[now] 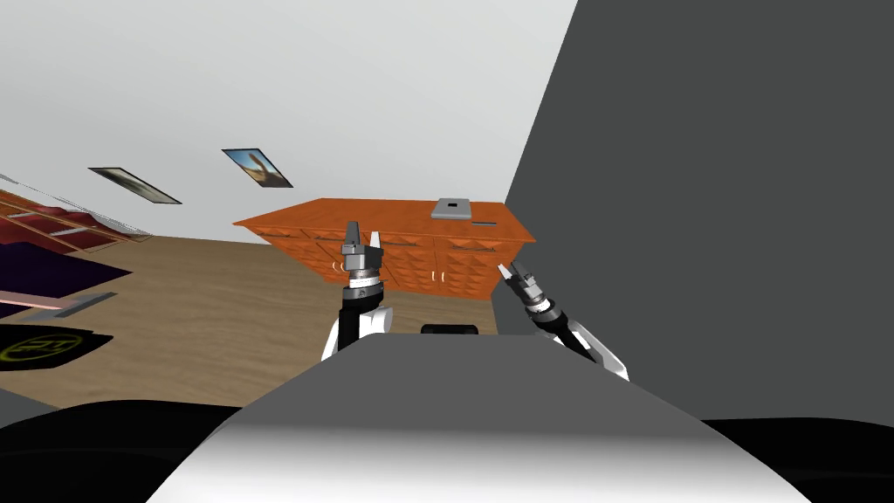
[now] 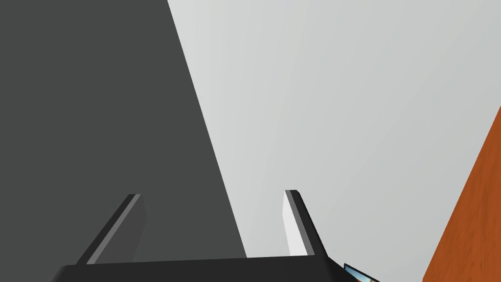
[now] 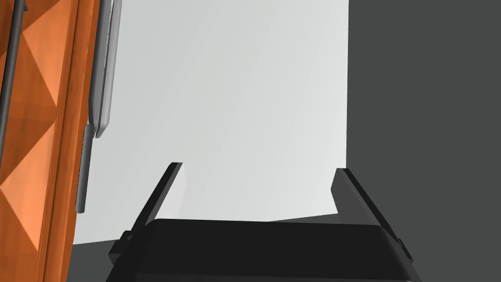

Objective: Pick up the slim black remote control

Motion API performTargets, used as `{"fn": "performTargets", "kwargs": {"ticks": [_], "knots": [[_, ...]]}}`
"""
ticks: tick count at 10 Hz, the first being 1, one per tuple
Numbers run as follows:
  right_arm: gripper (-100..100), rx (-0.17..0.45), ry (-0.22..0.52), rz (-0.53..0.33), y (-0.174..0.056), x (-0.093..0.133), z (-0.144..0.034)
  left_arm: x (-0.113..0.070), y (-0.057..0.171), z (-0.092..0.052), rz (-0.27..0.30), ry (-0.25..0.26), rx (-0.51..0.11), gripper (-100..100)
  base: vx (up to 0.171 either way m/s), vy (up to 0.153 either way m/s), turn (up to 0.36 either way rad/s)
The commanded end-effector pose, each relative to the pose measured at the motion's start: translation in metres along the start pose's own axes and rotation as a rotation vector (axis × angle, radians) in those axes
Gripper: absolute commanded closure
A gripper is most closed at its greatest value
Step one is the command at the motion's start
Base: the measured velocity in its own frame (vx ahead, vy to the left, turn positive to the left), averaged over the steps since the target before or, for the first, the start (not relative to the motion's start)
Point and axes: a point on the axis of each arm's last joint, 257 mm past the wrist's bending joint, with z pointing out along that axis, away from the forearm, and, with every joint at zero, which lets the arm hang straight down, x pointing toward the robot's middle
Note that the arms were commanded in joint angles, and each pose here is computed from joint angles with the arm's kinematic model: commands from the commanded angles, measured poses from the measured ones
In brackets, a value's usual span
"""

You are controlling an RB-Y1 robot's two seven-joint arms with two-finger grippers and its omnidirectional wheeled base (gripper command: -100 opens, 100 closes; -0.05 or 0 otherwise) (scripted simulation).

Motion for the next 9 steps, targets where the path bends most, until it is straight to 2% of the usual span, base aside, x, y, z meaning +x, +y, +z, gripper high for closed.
{"fn": "performTargets", "kwargs": {"ticks": [1,2,4,5,7,8,9], "knots": [[-100,0.021,0.054,-0.011,-0.007,0.006,-0.006,0.0,0.0,0.0,0.0,0.0,0.0,0,-0.055,0.016,0.062],[-100,0.045,0.099,-0.01,-0.019,0.012,-0.016,0.0,0.0,0.0,0.0,0.0,0.0,0,-0.075,0.024,0.127],[-100,0.062,0.137,-0.027,-0.02,0.013,-0.019,0.0,0.0,0.0,0.0,0.0,0.0,0,-0.051,0.007,0.018],[-100,0.092,0.187,-0.032,-0.033,0.017,-0.031,0.0,0.0,0.0,0.0,0.0,0.0,0,-0.043,0.017,0.143],[-100,0.107,0.222,-0.048,-0.035,0.017,-0.035,0.0,0.0,0.0,0.0,0.0,0.0,0,-0.038,0.011,0.032],[-100,0.141,0.274,-0.057,-0.047,0.019,-0.049,0.0,0.0,0.0,0.0,0.0,0.0,0,-0.04,0.02,0.182],[-100,0.153,0.299,-0.069,-0.048,0.018,-0.051,0.0,0.0,0.0,0.0,0.0,0.0,0,-0.04,0.013,0.077]]}}
